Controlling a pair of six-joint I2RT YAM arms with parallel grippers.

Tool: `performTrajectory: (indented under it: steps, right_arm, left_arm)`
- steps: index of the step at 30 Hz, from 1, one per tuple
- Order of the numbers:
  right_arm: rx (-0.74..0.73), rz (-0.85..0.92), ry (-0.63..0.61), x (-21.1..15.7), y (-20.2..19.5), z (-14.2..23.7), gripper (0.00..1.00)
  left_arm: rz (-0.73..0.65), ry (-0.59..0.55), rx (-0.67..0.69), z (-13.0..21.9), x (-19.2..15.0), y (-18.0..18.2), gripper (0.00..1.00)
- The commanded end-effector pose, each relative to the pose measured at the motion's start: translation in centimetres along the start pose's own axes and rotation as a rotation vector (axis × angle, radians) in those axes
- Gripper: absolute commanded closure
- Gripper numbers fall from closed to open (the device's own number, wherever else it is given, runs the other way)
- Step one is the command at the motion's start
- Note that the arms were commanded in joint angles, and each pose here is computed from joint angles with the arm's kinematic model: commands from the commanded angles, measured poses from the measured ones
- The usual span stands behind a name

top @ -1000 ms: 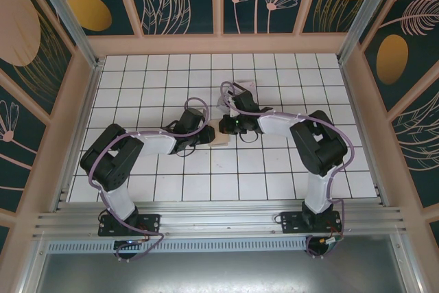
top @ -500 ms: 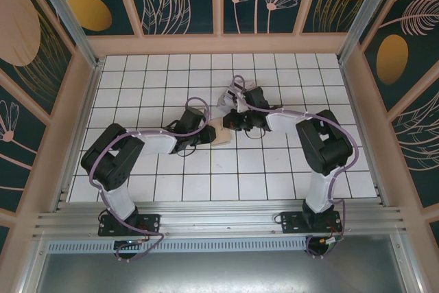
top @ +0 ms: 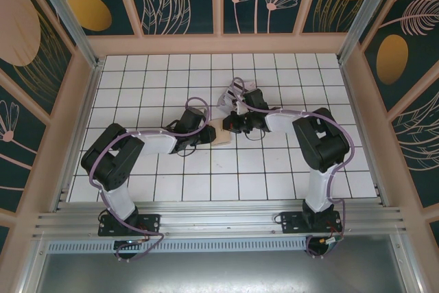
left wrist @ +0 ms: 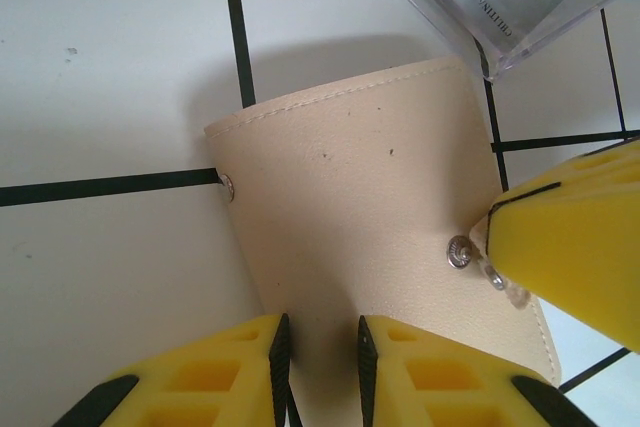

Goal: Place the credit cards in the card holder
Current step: Close the button on the card holder.

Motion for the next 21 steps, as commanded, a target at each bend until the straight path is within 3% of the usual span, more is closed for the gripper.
performTrajectory:
  steps: [1,14,21]
  right_arm:
    - [-0.009,0.013,0.008,-0.6,-0.8,-0.7,0.98]
    - [0.022,-0.019,-0.093,0.7,-0.5,0.6,0.98]
    - [-0.029,-0.019,-0.111,0.9,-0.9,0.9,0.99]
  left_arm:
    - [-0.026,0.031,-0.007,-0.5,-0.5,-0.3,0.72]
    - [-0.027,0.030,-0.007,-0.4,-0.5,-0.4,0.72]
    - [-0.029,0.031,-0.011,-0.5,-0.5,-0.5,0.72]
Point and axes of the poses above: each hand's point on the last joint's axis, 136 mm out from that joint toward the fingers, its own z axis back along the fingers, its own y axis along the line the jaws close on, x = y × z, the point moved 6 cm from there along z, back along the fingers, and after that the axes turned 10 degrees about z, right-handed, at the moved point
